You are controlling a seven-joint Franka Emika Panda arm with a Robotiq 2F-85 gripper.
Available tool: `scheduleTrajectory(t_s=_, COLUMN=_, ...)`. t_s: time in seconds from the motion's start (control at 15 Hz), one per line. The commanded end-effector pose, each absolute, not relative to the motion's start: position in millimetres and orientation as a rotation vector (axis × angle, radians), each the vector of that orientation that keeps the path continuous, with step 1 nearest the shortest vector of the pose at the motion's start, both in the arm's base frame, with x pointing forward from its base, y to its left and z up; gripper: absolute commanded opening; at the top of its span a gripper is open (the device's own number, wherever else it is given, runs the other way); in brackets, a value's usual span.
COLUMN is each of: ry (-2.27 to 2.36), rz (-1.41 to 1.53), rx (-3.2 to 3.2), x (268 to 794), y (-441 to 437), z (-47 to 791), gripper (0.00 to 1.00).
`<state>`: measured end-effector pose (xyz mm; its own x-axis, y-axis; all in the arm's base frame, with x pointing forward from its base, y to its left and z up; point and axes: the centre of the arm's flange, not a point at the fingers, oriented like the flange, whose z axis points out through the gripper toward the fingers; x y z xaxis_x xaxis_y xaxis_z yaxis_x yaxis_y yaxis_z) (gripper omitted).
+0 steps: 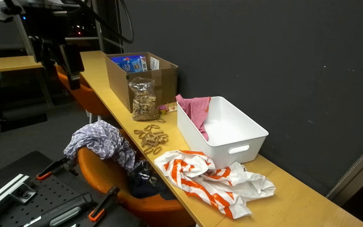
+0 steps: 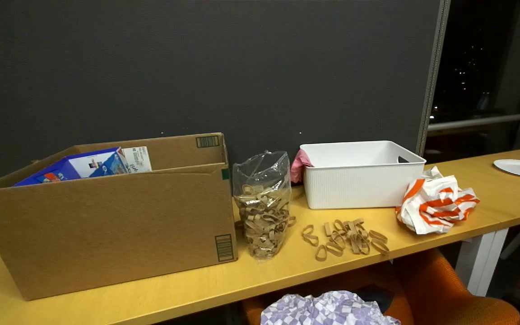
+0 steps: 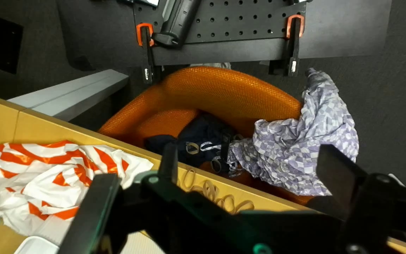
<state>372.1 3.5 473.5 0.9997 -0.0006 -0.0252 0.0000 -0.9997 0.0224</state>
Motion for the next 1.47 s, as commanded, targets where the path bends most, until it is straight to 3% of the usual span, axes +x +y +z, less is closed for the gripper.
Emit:
scheduleTrajectory(t_s=0.0, ry=0.010, rz=-0.054, rx=3.122, x=420, y=27, z=488, gripper=1.00)
scheduleTrajectory(t_s=0.6, ry=0.048, rz=0.220, rx=3.064, x=514, y=73, z=396, gripper=1.00)
scheduleTrajectory(t_s=1.4, ry=-0.269, rz=0.423, rx=3.050, x=584, y=-39, z=235, gripper=1.00)
